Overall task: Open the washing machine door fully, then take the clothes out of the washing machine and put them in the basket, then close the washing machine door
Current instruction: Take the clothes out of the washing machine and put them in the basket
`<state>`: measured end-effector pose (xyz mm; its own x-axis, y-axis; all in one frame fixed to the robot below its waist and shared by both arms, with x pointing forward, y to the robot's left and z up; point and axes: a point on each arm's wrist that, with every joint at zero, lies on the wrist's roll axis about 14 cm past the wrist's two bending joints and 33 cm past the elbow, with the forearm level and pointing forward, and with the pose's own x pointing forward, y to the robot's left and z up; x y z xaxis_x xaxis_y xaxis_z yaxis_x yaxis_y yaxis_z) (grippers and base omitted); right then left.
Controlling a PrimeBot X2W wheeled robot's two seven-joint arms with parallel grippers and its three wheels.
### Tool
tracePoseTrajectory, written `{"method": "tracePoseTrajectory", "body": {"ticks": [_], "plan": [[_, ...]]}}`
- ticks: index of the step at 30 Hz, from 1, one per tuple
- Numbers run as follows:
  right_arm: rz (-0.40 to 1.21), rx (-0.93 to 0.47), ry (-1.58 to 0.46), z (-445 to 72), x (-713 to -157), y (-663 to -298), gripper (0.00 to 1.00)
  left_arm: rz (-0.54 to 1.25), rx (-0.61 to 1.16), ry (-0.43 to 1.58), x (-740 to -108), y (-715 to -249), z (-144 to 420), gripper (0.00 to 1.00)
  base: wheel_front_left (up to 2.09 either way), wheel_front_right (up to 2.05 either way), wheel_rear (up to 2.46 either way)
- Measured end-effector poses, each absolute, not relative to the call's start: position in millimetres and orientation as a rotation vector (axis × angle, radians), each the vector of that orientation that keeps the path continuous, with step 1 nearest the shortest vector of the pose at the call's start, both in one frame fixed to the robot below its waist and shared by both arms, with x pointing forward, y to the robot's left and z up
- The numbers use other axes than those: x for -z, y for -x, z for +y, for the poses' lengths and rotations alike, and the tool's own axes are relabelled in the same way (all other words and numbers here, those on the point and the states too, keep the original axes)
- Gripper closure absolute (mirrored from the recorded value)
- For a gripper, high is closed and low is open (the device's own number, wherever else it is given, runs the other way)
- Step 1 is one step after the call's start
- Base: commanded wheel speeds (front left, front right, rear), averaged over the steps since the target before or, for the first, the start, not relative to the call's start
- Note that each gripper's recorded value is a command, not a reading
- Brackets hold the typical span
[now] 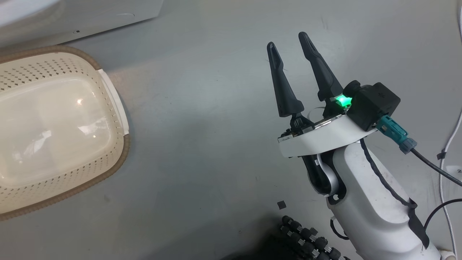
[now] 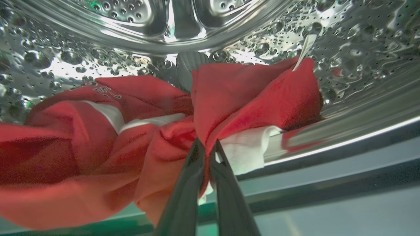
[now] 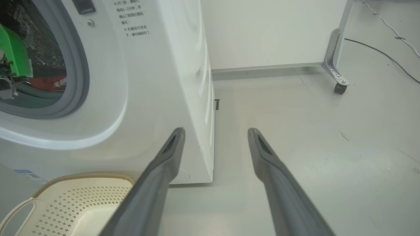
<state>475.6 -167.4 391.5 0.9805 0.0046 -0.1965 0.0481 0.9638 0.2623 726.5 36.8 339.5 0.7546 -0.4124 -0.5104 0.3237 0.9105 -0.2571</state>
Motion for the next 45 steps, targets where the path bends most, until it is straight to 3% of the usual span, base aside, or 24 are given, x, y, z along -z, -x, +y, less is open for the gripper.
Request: {"method": "tracePoseTrajectory", "body": {"ticks": [12,28,45], "plan": [[0.175,0.003,-0.243,-163,-396,-482,0.00,0.382,0.389,0.175,-365,-717,47,1.00,0.00,0.00,0.00],[0.128,-0.028,-0.222,-152,-410,-492,0.00,0.261,0.354,0.225,-374,-654,59,1.00,0.00,0.00,0.00],[0.101,-0.069,-0.220,-139,-432,-475,0.00,-0.076,0.326,0.207,-480,-608,73,1.00,0.00,0.00,0.00]]}}
